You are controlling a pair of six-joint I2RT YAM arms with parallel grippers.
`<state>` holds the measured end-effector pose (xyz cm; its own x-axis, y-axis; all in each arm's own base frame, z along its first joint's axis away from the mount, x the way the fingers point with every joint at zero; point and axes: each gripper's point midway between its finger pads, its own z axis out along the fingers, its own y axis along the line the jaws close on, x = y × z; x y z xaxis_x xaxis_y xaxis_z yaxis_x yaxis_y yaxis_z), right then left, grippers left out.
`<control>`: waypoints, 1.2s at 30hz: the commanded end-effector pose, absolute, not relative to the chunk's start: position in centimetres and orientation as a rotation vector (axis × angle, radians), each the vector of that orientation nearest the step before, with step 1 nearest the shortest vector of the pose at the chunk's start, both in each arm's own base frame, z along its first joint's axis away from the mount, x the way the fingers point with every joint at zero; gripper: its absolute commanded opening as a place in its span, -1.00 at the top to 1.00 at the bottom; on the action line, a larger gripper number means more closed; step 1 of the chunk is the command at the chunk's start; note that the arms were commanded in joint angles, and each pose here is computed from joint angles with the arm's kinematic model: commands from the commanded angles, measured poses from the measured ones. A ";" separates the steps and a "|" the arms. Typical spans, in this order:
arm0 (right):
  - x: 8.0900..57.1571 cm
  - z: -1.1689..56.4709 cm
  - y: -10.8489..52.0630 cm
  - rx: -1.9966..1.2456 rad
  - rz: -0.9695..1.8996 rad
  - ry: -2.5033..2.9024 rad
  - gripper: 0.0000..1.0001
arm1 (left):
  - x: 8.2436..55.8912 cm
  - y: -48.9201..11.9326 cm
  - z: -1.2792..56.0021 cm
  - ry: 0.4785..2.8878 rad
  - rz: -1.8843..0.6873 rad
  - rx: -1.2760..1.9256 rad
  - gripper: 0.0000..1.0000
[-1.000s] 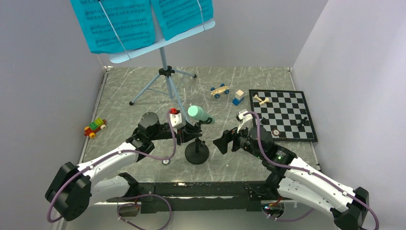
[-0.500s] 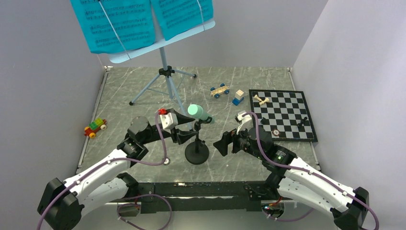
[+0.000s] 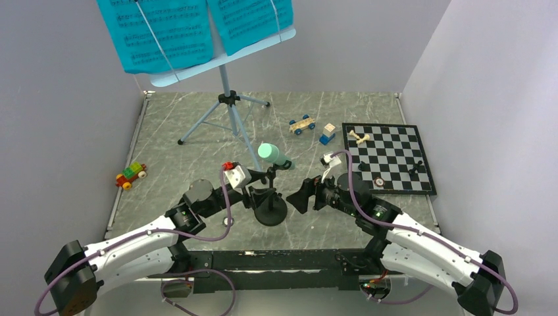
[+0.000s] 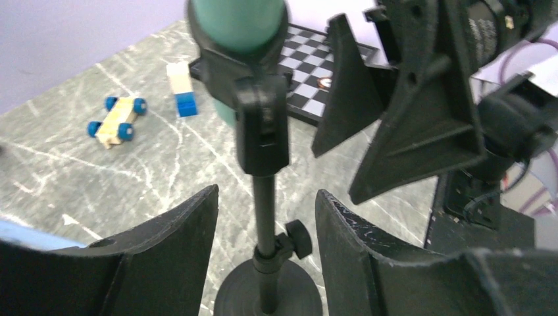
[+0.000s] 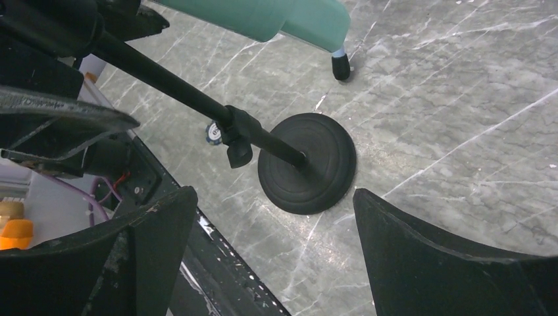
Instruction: Pack up the instrument practice props
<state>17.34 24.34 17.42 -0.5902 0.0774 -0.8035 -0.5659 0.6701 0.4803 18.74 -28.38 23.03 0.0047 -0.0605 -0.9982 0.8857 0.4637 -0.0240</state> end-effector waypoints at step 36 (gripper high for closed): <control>18.7 16.9 29.4 -0.368 1.149 1.950 -0.32 | 18.9 -30.4 24.7 1.322 -0.840 0.719 1.00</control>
